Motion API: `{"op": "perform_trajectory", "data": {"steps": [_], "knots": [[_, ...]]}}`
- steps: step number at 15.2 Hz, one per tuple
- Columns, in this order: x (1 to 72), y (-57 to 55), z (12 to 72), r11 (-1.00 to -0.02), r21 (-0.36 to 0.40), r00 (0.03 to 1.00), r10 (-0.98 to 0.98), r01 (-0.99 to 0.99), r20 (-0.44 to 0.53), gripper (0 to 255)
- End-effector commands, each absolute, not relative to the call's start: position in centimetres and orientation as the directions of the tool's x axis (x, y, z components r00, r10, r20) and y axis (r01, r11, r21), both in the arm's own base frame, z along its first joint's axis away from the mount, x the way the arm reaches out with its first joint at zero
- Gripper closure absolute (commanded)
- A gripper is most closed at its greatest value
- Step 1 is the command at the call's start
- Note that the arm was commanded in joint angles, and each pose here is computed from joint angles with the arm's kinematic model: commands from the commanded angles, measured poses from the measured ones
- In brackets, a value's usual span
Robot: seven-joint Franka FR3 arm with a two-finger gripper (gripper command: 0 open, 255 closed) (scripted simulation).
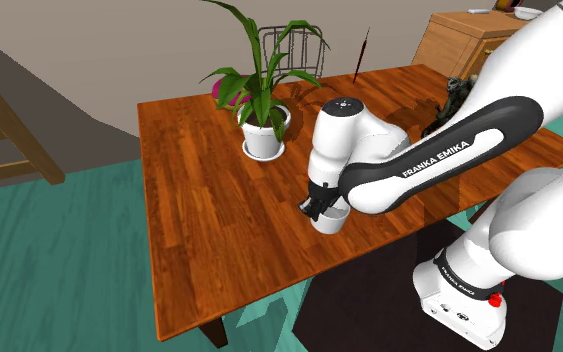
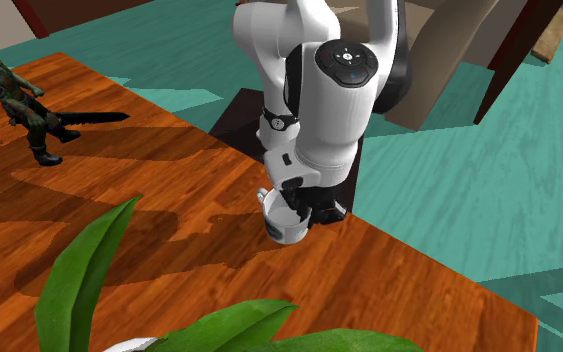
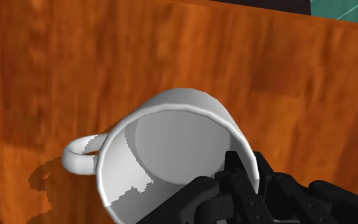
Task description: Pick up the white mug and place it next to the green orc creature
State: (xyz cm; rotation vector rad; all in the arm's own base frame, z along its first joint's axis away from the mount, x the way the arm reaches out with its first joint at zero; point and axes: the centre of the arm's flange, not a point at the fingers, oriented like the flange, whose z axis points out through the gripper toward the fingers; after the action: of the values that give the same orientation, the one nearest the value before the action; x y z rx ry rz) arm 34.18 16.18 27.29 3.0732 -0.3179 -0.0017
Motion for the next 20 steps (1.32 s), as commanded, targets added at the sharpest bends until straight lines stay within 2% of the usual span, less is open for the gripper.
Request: {"op": "perform_trajectory", "data": {"steps": [1,20], "knots": [[34.1,16.2,28.3,-0.977,0.052,0.979,-0.205,-0.205,0.004,255],[34.1,16.2,38.4,-0.977,0.052,0.979,-0.205,-0.205,0.004,255]]}}
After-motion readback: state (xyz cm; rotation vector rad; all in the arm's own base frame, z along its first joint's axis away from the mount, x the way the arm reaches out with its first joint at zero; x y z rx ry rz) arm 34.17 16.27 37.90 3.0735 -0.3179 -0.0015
